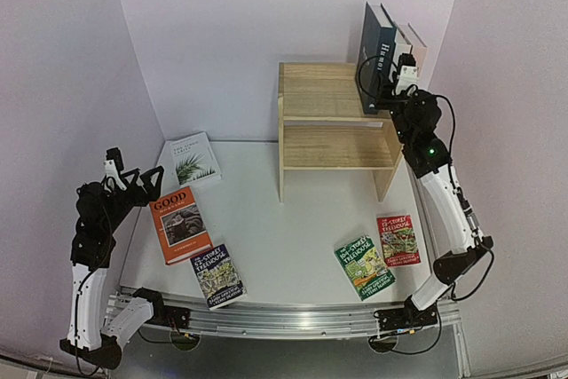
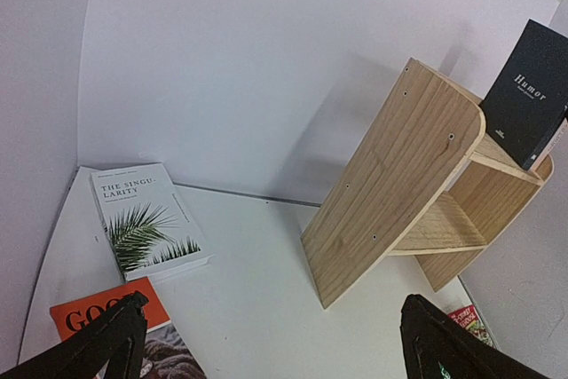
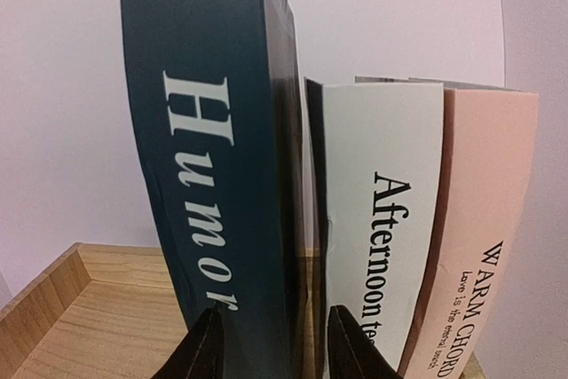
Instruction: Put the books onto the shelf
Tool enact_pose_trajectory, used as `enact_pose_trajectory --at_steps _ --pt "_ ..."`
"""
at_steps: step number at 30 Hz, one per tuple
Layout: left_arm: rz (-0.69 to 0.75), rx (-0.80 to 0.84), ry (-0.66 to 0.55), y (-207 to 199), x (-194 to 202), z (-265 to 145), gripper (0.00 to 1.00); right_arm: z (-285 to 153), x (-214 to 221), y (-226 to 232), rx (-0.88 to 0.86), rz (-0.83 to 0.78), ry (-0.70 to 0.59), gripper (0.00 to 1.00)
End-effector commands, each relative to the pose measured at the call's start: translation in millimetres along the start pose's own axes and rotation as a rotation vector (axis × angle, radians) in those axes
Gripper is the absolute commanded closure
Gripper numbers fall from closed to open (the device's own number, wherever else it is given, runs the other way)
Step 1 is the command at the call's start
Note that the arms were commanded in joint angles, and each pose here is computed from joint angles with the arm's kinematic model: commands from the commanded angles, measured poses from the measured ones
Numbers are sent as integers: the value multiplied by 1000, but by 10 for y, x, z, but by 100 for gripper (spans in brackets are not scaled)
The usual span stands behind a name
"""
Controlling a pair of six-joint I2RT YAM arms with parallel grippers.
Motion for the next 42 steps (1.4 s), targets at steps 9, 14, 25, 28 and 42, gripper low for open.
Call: enact_pose_trajectory --at_steps 9,14,25,28,42 --pt "15 14 -27 -25 -43 -32 0 82 -42 -57 95 36 -56 64" --pt "16 14 -27 -24 -40 -28 0 81 -22 -60 101 40 -51 64" --pt "197 -105 384 279 416 417 0 -349 -63 -153 25 92 -49 56" --pt "309 -87 629 408 662 645 0 -524 -47 -174 -17 130 -38 51" --pt "642 -207 1081 1219 1384 1100 0 -1140 734 7 -278 381 326 38"
Point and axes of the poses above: each gripper's point midway between its finger pads, its own z axis out along the fingers, its own y axis along the line the jaws close on, x = y × z, the point moved 7 cm from there along -z, back along the fingers, and after that the axes turned 6 degrees about -z, right-handed, at the moved point
